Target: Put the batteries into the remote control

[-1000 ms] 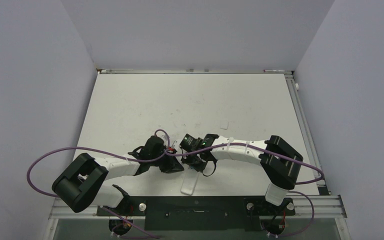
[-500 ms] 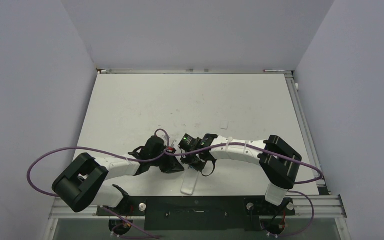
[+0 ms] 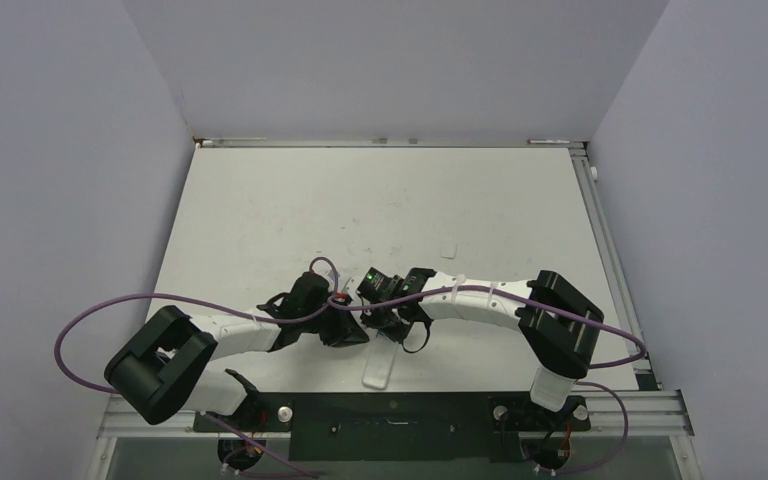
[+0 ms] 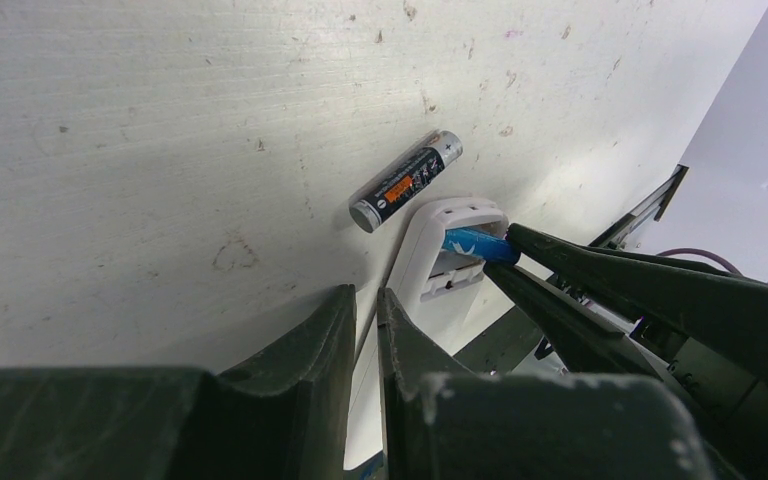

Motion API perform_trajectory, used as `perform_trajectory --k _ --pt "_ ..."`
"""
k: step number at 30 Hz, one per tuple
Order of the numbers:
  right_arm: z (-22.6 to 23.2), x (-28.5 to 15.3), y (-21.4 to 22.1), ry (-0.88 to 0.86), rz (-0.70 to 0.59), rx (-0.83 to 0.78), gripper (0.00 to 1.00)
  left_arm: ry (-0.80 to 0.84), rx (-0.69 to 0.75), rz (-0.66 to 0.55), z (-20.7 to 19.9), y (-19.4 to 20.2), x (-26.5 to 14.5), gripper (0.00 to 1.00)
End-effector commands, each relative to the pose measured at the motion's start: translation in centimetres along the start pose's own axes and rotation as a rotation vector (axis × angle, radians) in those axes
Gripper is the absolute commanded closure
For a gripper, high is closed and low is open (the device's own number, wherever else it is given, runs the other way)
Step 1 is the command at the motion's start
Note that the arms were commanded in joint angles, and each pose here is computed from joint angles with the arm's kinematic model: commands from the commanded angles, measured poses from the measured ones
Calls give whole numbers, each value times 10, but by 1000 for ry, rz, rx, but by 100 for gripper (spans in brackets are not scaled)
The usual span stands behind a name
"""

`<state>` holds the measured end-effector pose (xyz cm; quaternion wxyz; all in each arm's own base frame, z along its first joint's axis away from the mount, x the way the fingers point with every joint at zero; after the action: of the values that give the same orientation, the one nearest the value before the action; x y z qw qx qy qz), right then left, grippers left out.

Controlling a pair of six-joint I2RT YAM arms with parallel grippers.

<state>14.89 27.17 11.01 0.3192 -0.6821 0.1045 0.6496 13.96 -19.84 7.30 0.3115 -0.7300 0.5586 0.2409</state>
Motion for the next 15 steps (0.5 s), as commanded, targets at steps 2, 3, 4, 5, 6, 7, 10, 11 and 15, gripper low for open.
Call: perform_trajectory --k 2,3,4,5,6,7,10,11,15 --pt "0 1 -19 37 -81 34 91 71 55 -21 -17 -7 1 89" --pt "0 1 -19 38 -82 35 90 70 55 -21 -17 -7 1 89" --pt "0 1 -20 39 -85 37 90 70 54 -20 -17 -6 1 89" --pt "0 1 -20 40 -87 39 90 70 54 -20 -17 -6 1 89" --pt "0 2 -20 42 -88 40 90 70 55 -19 -17 -6 1 89" --pt "0 2 -20 45 -88 41 91 70 54 -18 -17 -6 1 89" --pt "-1 2 -19 49 -88 44 91 67 53 -17 -16 -5 2 89" --pt "-1 2 -19 49 -87 45 91 67 53 -17 -16 -5 2 89" --pt "-1 1 -18 52 -89 47 91 68 54 -16 -17 -5 2 89"
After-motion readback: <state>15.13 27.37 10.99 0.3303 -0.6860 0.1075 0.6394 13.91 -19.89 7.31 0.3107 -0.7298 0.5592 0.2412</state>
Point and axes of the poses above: each gripper's point midway between its finger pads, its own x axis out along the fingers, its own z axis along the line the jaws close on, y = z × x, the point moved 8 cm from there along -x, back along the fingers, and after that the axes turned 8 degrees about x, right-handed, at the moved point
